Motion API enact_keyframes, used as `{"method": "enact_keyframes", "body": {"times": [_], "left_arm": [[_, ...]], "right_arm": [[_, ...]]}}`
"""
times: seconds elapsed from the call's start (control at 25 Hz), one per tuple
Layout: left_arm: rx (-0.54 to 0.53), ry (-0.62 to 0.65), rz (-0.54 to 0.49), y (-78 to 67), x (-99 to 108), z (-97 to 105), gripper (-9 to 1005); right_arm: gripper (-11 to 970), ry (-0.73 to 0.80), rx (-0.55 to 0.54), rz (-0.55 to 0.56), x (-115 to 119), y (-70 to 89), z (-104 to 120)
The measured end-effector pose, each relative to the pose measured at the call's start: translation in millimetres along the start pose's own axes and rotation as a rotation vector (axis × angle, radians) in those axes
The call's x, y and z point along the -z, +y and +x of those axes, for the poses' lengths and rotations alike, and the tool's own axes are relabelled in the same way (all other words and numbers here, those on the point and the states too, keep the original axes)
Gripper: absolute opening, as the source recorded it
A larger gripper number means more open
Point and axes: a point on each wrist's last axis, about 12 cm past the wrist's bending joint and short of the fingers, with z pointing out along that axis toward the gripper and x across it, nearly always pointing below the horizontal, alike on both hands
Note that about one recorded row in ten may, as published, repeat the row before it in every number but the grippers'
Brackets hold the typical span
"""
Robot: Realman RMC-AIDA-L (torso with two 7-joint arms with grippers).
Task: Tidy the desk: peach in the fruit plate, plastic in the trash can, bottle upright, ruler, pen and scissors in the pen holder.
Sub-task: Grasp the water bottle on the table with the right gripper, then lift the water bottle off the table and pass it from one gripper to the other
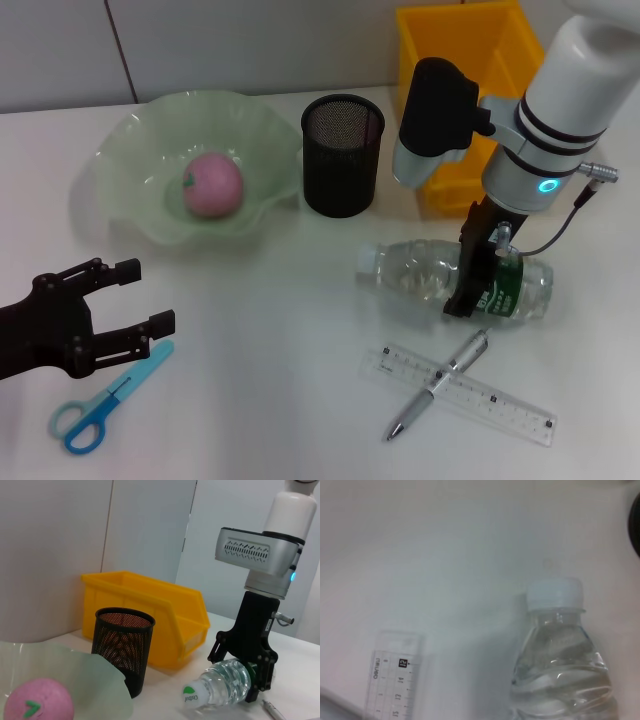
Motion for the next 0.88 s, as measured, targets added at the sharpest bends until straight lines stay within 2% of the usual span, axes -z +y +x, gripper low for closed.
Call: {"method": "enact_keyframes", "body": {"times": [0.88], "left_arm": [[0.000,0.001,-0.003,0.2,0.9,0.3,847]], "right_arm": [[781,-0.002,0.002,0.008,-1.1,-0.3,-0.5]]}}
